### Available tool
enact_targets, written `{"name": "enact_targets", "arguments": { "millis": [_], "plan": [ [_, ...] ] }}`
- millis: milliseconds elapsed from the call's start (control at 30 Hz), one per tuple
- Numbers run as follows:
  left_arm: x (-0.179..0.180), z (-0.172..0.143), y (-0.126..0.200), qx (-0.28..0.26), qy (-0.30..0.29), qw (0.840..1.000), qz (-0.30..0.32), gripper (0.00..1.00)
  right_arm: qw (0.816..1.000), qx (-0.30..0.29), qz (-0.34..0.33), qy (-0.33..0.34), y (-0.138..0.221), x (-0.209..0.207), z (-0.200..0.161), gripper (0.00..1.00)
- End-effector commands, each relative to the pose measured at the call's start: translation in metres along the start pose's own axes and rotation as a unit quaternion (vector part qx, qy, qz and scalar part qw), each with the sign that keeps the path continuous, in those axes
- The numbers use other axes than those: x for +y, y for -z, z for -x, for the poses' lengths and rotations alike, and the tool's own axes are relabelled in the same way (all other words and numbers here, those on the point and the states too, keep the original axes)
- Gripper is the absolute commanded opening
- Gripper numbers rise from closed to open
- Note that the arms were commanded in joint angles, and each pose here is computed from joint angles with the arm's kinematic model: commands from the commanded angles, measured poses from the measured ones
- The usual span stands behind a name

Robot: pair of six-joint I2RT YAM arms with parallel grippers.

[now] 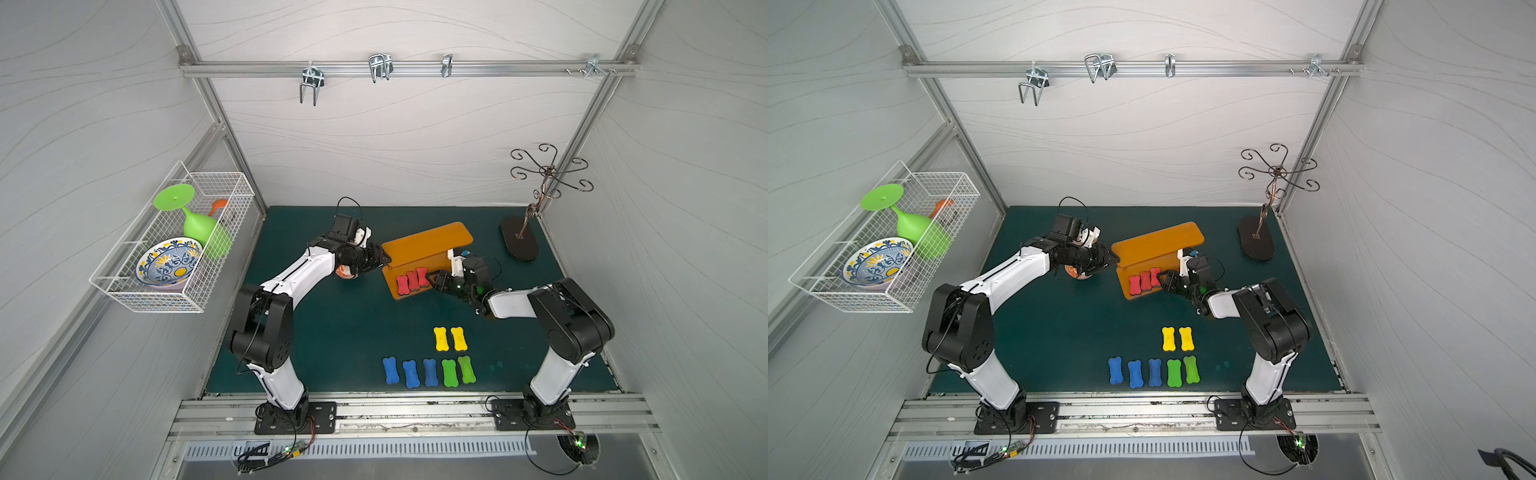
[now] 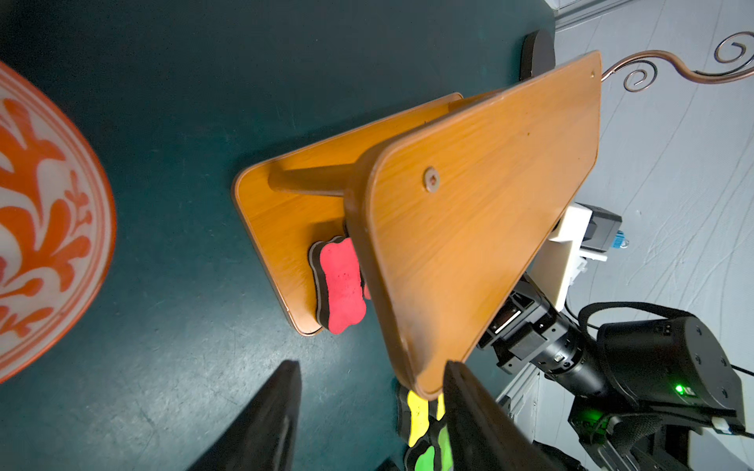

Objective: Remove the whiteboard erasers from the shelf
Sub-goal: Pick up the whiteboard eraser from the shelf.

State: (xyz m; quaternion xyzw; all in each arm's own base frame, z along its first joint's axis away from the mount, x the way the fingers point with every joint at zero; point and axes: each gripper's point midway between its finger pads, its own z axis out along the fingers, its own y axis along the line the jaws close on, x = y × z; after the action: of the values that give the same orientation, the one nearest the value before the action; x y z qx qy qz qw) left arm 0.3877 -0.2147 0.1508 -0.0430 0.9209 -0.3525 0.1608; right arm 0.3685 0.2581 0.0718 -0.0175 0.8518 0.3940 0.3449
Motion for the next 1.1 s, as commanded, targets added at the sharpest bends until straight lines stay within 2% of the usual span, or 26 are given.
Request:
{"name": "enact_targets", "arguments": {
  "millis": [0,333,500,667,1067],
  "plan": [
    [-0.016,0.013,0.019,-0.041,-0.035,0.999,-0.006,0.65,1.0,-0.011,-0.003,-0.008,0.0,-0.009,-0.001,0.48],
    [-0.011,0.015,0.004,-0.036,-0.025,0.999,-0.007,0.64,1.0,-0.008,-0.002,-0.014,-0.002,-0.014,-0.004,0.48],
    [-0.008,0.01,-0.003,-0.022,-0.02,1.0,-0.006,0.52,1.0,-0.003,0.002,-0.021,-0.007,-0.016,-0.006,0.48],
    [-0.007,0.009,-0.004,-0.019,-0.02,1.0,-0.003,0.45,1.0,-0.001,0.002,-0.024,-0.011,-0.018,-0.007,0.48],
    [-0.007,0.008,-0.005,-0.012,-0.017,1.0,-0.005,0.41,1.0,0.0,-0.009,-0.02,-0.013,-0.02,-0.003,0.49]
  ]
}}
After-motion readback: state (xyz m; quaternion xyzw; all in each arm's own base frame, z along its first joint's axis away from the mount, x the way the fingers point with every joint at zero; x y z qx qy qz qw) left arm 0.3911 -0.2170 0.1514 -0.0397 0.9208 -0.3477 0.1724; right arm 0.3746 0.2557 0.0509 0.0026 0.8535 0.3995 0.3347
